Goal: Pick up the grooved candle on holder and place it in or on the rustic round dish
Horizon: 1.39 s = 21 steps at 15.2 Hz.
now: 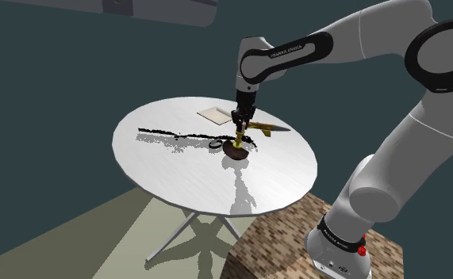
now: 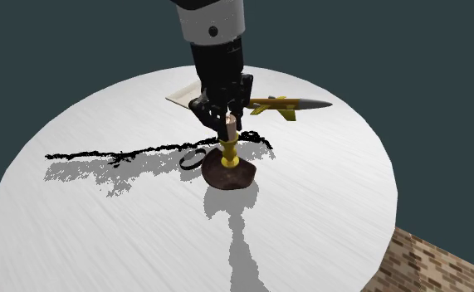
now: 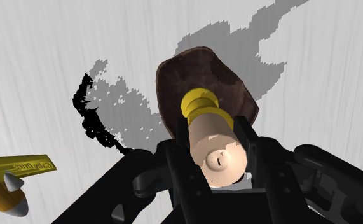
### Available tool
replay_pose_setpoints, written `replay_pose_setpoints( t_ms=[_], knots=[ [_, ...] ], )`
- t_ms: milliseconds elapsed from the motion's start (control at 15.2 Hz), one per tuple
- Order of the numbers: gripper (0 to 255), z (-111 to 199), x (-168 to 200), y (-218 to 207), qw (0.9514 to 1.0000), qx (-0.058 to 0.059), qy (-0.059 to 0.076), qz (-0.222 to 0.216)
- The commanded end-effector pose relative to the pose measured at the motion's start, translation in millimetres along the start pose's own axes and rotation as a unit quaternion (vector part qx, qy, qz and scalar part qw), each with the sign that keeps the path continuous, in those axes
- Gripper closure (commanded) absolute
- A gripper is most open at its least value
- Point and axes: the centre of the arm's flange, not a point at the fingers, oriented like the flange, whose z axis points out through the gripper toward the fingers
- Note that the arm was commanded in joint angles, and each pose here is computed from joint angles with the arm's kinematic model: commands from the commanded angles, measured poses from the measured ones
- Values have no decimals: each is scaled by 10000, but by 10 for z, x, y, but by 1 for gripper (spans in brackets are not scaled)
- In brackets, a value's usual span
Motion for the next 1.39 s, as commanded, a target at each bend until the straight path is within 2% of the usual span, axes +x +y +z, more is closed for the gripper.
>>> replay_pose_setpoints(
  t_ms=[0, 396, 462, 792, 1056, 1320],
  knots=[
    [255, 25, 10, 3, 10000, 0, 3, 0],
    [255, 25, 10, 3, 10000, 0, 2, 0],
    [0, 25, 10, 3, 10000, 0, 2, 0],
    [0, 25, 10, 3, 10000, 0, 2, 0],
    [0, -475, 10, 3, 10000, 0, 3, 0],
    [0, -475, 10, 3, 10000, 0, 3, 0]
  ],
)
